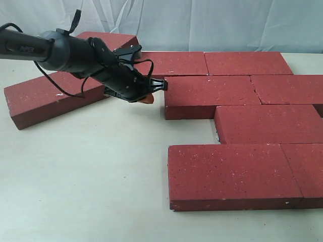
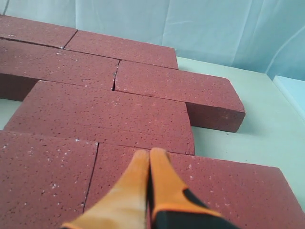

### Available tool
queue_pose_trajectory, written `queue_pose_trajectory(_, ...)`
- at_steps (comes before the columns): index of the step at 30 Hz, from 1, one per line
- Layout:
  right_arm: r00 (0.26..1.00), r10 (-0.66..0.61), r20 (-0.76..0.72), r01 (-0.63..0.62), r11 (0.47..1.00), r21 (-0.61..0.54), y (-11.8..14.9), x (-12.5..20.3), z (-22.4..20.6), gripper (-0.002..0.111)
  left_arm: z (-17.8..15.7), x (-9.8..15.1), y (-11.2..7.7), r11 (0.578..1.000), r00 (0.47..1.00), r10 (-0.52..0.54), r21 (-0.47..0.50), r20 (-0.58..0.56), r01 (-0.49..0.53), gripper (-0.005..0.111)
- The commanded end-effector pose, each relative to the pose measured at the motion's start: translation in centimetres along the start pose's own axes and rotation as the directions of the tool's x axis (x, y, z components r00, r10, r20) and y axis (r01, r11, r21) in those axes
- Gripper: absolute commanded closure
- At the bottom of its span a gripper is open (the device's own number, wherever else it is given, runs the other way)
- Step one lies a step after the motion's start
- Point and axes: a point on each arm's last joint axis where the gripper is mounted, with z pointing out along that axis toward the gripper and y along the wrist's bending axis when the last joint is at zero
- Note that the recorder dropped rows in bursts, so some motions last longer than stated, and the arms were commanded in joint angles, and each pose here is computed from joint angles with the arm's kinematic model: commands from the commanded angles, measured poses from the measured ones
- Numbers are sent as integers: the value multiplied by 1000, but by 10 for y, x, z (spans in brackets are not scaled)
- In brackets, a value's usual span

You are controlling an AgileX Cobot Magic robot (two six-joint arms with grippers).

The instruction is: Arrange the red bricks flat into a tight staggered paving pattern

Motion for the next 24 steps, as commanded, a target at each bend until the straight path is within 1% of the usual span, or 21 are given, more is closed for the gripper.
queue_pose_trajectory(1,1000,-1,13,1,1000,5,0,0,0,109,-24,-1,-4,995,995,95,-21,-7,-96,107)
queue_pose_trajectory(3,1000,-1,13,1,1000,5,0,0,0,109,-35,2,-2,989,989,143,-40,-28,-144,107)
queue_pose_trajectory(4,1000,-1,13,1,1000,5,0,0,0,109,-38,5,-1,988,989,145,-44,-34,-146,107)
queue_pose_trajectory(8,1000,-1,13,1,1000,5,0,0,0,109,-74,9,17,991,994,105,-85,22,-103,107)
queue_pose_trajectory(13,1000,-1,15,1,1000,5,0,-1,0,109,-123,8,44,985,986,84,-163,143,-61,107)
queue_pose_trajectory(16,1000,-1,15,1,1000,5,0,-1,0,109,-143,8,55,979,979,89,-198,186,-51,107)
queue_pose_trajectory(24,1000,-1,15,1,1000,5,0,-1,0,109,-196,18,79,968,960,39,-249,276,33,107)
